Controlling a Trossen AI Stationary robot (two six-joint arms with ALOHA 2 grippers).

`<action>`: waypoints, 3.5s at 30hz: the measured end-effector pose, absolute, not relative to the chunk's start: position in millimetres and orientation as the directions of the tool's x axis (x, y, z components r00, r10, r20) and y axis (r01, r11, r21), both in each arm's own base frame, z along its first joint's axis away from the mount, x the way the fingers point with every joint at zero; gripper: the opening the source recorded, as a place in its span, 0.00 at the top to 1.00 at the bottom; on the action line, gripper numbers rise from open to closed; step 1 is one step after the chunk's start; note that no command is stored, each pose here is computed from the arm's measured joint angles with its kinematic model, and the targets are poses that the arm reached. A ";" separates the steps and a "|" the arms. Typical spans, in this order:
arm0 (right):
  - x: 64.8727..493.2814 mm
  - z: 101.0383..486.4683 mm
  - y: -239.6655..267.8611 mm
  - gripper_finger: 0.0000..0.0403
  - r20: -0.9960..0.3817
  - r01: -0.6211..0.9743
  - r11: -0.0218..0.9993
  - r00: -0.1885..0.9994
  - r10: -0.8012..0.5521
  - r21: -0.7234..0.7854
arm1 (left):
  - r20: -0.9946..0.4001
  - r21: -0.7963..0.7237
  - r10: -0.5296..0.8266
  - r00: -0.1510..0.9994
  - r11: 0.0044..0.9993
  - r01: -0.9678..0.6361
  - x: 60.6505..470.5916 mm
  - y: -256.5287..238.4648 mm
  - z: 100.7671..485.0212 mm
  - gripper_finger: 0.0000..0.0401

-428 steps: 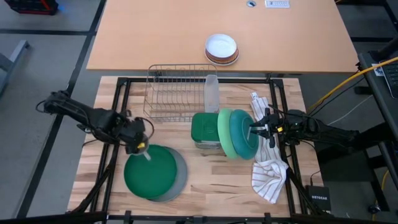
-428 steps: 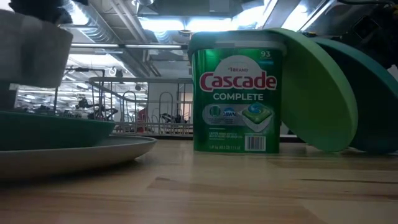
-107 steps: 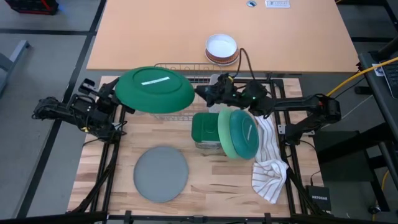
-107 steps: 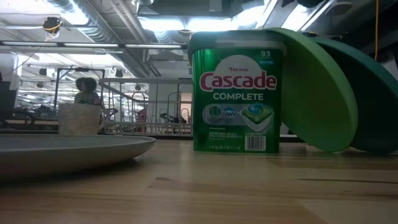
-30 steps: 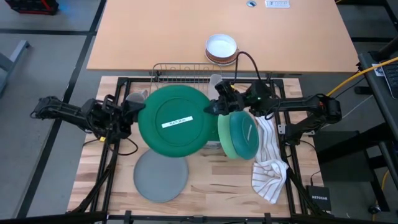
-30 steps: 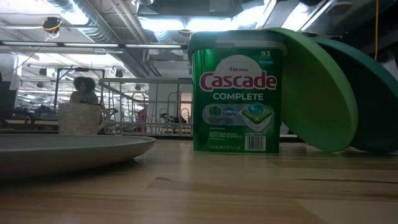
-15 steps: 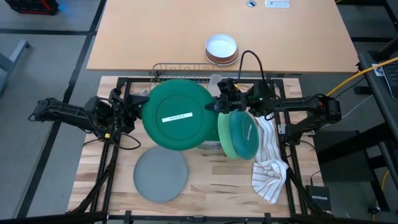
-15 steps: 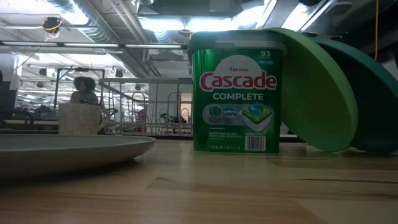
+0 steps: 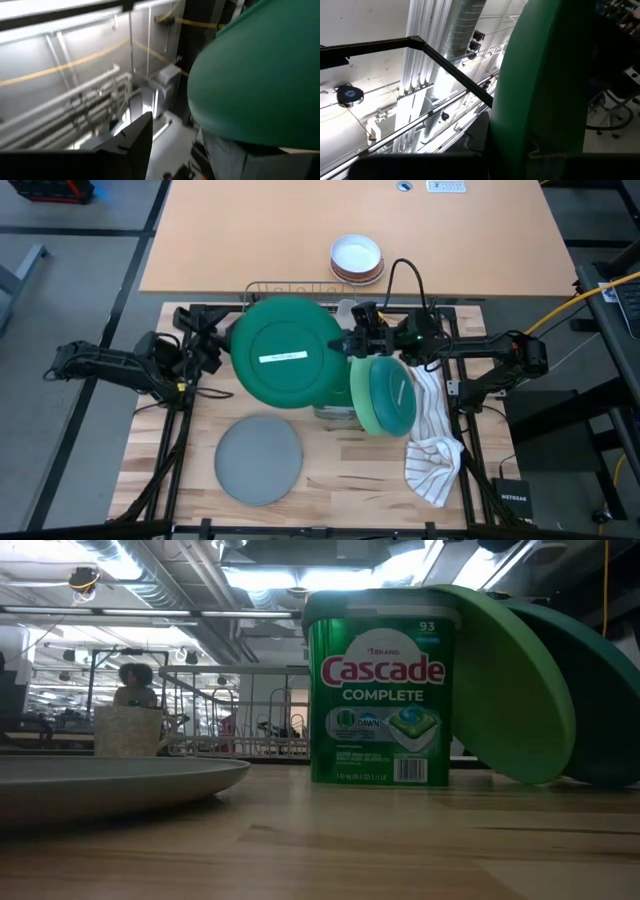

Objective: Sort dishes
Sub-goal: Put the green plate into the dish rack

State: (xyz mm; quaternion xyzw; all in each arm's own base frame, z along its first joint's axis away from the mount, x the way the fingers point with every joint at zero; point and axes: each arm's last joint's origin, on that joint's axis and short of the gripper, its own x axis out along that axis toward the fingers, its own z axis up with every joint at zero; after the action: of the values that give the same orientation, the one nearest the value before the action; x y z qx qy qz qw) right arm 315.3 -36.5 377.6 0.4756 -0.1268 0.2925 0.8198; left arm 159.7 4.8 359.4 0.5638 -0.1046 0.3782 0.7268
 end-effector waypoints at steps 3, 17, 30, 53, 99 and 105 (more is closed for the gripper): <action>315.3 377.6 -36.8 0.92 0.489 -0.598 0.379 0.799 0.350 0.706 | 0.562 0.733 0.485 0.670 0.083 -0.675 158.9 8.1 359.0 0.61; 309.4 385.9 -36.5 0.92 0.581 -0.664 0.391 0.747 0.323 0.637 | 0.382 0.720 0.651 0.656 0.236 -0.653 165.1 15.3 345.0 0.61; 315.0 418.1 -67.2 0.92 0.499 -0.507 0.561 0.847 0.183 0.655 | -0.044 0.388 0.616 0.786 0.736 -0.555 177.3 -0.3 293.8 0.61; 392.5 388.5 -106.9 0.92 0.193 -0.045 0.580 0.961 -0.196 0.813 | -0.325 -0.109 0.085 0.942 0.986 -0.127 159.2 -71.0 263.3 0.61; 489.4 298.2 -127.6 0.92 -0.239 0.394 0.319 0.871 -0.430 0.862 | -0.533 -0.301 -0.272 0.801 0.946 0.121 118.5 -114.2 243.9 0.61; 494.9 287.2 -127.6 0.92 -0.246 0.406 0.320 0.865 -0.438 0.856 | -0.534 -0.299 -0.271 0.801 0.946 0.120 118.8 -114.5 243.6 0.61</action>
State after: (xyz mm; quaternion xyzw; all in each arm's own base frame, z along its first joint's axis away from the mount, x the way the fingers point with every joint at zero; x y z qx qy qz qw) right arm 494.9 -127.6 287.2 0.5219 -0.0155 -0.2598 0.8123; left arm 118.8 -114.5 243.6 -0.1263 0.2977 -0.1040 0.9405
